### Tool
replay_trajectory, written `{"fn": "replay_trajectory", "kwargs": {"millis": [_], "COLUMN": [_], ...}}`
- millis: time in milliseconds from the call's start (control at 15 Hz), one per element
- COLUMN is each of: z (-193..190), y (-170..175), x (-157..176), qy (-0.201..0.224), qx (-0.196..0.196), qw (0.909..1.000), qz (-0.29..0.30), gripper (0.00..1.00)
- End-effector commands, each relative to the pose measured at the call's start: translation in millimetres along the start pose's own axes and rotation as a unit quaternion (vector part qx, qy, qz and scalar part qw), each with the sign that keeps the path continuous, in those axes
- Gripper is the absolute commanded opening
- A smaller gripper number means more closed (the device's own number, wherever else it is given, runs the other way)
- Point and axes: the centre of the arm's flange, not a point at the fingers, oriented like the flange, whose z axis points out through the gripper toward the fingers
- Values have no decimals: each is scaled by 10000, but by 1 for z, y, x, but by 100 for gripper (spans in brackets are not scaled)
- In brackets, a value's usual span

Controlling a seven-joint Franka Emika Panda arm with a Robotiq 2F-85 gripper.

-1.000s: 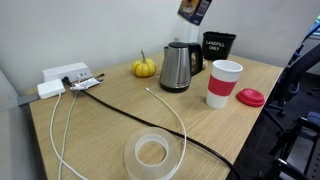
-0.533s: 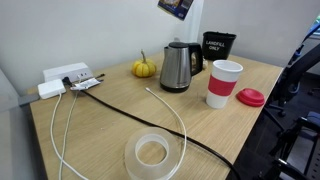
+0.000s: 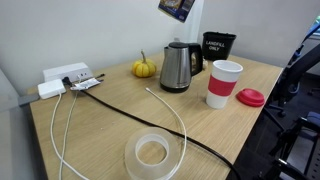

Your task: Move the can to the left

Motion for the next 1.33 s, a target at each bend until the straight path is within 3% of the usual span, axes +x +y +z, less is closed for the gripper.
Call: {"fn": "replay_trajectory", "kwargs": {"millis": [0, 600, 1067, 1267], "z": [9, 80, 134, 155], "y": [-10, -57, -83, -94], "x": [1, -3, -15, -22], "qy": [-155, -626, -846, -944], "qx": [7, 47, -338, -380], "qw": [9990, 9863, 9668, 9650], "qz": [-417, -1528, -2389, -2416], "gripper": [38, 38, 38, 38]}}
